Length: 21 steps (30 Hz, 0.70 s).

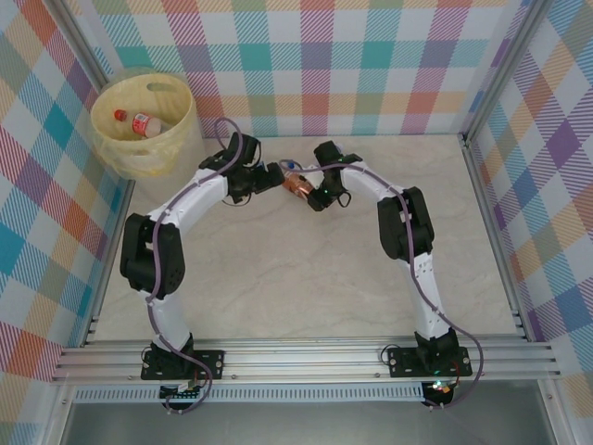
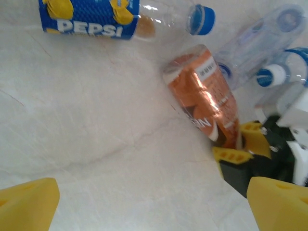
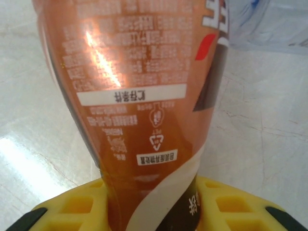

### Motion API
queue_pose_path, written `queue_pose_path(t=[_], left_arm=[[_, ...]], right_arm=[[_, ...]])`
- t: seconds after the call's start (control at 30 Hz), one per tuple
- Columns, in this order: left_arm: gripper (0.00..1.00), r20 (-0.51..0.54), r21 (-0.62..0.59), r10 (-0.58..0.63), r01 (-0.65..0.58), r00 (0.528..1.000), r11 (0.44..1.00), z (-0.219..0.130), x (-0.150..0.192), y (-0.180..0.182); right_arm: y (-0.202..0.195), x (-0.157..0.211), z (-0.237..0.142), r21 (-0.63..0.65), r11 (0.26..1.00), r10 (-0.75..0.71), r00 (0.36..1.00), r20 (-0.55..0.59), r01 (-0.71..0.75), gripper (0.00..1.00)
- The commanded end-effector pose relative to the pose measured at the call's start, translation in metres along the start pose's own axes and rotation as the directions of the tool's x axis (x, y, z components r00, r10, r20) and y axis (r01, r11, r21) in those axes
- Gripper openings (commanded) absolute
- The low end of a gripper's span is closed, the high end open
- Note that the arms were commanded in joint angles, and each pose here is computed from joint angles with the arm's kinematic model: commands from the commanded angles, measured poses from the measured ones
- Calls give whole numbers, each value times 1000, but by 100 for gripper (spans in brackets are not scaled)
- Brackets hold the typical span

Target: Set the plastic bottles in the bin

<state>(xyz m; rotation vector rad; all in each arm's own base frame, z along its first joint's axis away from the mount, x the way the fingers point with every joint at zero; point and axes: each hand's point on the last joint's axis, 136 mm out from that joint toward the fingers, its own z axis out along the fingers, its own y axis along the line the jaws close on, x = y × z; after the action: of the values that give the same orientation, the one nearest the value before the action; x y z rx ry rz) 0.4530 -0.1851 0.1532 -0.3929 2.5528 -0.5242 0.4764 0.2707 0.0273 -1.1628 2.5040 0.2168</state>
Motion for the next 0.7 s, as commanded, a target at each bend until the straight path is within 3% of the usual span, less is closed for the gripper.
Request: queue_pose_path(t=[0.0, 0.2, 0.3, 0.37, 0.53, 0.67], left_arm=[[100, -18, 210, -60, 63, 998, 976, -22, 3, -32], [100, -31, 341, -149, 150, 988, 928, -41, 15, -43], [100, -45, 332, -228, 230, 973, 915, -45, 27, -31], [100, -71, 396, -239, 248, 968, 884, -49, 35, -39], [100, -105, 567, -184, 211, 977, 796, -66, 47, -68], [100, -59, 686, -159, 156, 985, 710, -89, 45, -83]], right_arm=[[17, -3, -27, -5, 1000, -12, 998, 62, 13, 29], [50, -11, -89, -61, 994, 102, 962, 255, -89, 22], [70, -10, -112, -120, 982, 178, 933, 313, -147, 22], [86, -9, -123, -191, 965, 234, 914, 332, -178, 22], [129, -9, -141, -372, 912, 311, 879, 361, -170, 25], [143, -6, -145, -418, 888, 351, 870, 348, -191, 25]])
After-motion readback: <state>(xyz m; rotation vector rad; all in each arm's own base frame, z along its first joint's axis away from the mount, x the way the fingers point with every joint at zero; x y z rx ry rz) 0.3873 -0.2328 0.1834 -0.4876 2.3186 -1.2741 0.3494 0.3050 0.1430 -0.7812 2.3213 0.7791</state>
